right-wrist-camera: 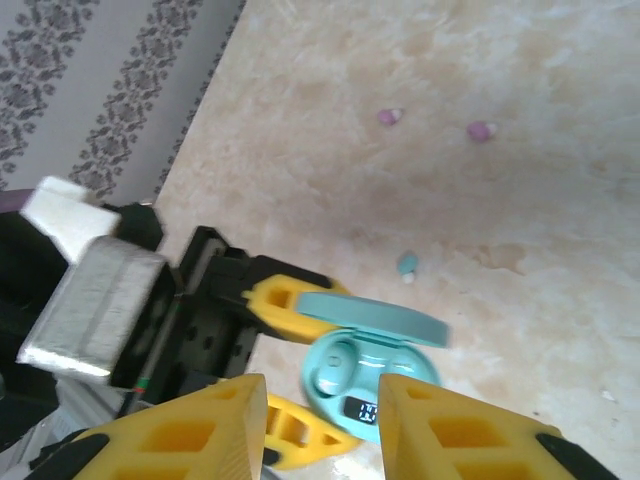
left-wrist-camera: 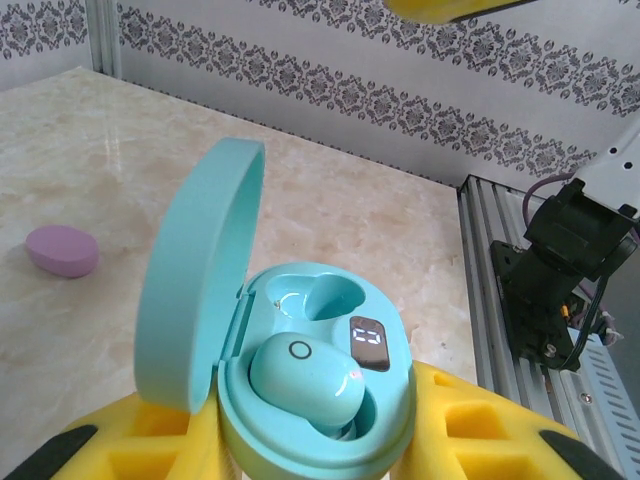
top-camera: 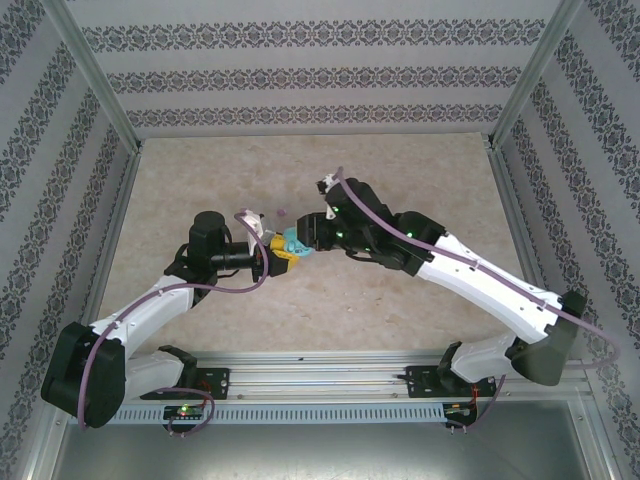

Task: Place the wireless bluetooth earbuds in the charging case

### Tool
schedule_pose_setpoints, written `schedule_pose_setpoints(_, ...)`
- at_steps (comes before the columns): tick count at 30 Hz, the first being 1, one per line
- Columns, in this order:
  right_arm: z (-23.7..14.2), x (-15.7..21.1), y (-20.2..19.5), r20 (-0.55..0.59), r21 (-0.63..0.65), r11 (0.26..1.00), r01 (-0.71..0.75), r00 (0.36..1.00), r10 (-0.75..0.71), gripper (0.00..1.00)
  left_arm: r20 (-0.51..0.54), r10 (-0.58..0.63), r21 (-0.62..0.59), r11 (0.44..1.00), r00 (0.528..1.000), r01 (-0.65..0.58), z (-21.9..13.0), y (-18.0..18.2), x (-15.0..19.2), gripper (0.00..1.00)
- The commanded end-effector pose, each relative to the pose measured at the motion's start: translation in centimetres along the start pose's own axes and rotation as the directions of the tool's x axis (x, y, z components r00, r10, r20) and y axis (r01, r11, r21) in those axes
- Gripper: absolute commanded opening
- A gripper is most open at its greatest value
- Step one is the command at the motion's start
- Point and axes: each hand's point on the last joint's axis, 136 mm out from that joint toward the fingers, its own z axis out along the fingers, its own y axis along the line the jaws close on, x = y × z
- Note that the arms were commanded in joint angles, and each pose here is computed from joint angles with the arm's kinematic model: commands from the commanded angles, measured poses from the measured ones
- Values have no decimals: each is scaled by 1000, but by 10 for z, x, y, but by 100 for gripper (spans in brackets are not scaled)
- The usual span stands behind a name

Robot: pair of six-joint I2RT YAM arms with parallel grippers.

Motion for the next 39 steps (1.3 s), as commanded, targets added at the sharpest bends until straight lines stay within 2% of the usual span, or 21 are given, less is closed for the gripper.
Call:
schedule_pose_setpoints(1, 3, 0, -22, 31, 36, 998, -60, 998, 59, 34, 28, -13, -26, 1000, 1000, 13, -4, 10, -18, 12)
schedule_pose_setpoints(6, 17, 17, -42, 21, 74, 992, -99, 995, 98, 32, 32, -94, -85, 992, 995, 96, -10, 38, -20, 10)
schedule_pose_setpoints(13, 67, 57, -55, -60, 101, 987, -128, 989, 135, 30, 88, -204, -192, 957, 975, 218, -32, 85, -23, 8)
schedule_pose_setpoints(18, 106, 77, -49, -138, 128, 988, -83, 985, 100, 30, 94, -225, -287, 927, 970, 243, -46, 112, -23, 9)
schedule_pose_setpoints(23, 150, 94, -44, -203, 163, 987, -16, 978, 49, 28, 83, -241, -414, 874, 967, 254, -63, 138, -14, 10)
schedule_pose_setpoints(29, 198, 109, -38, -262, 196, 979, 50, 965, 3, 28, 110, -286, -490, 818, 952, 303, -79, 164, -3, 10)
schedule_pose_setpoints(36, 224, 110, -47, -292, 294, 946, 140, 955, -51, 29, 122, -310, -533, 781, 943, 326, -86, 182, 5, 10)
schedule_pose_setpoints(39, 229, 108, -54, -297, 332, 928, 167, 953, -65, 34, 122, -314, -533, 779, 941, 329, -86, 186, 8, 10)
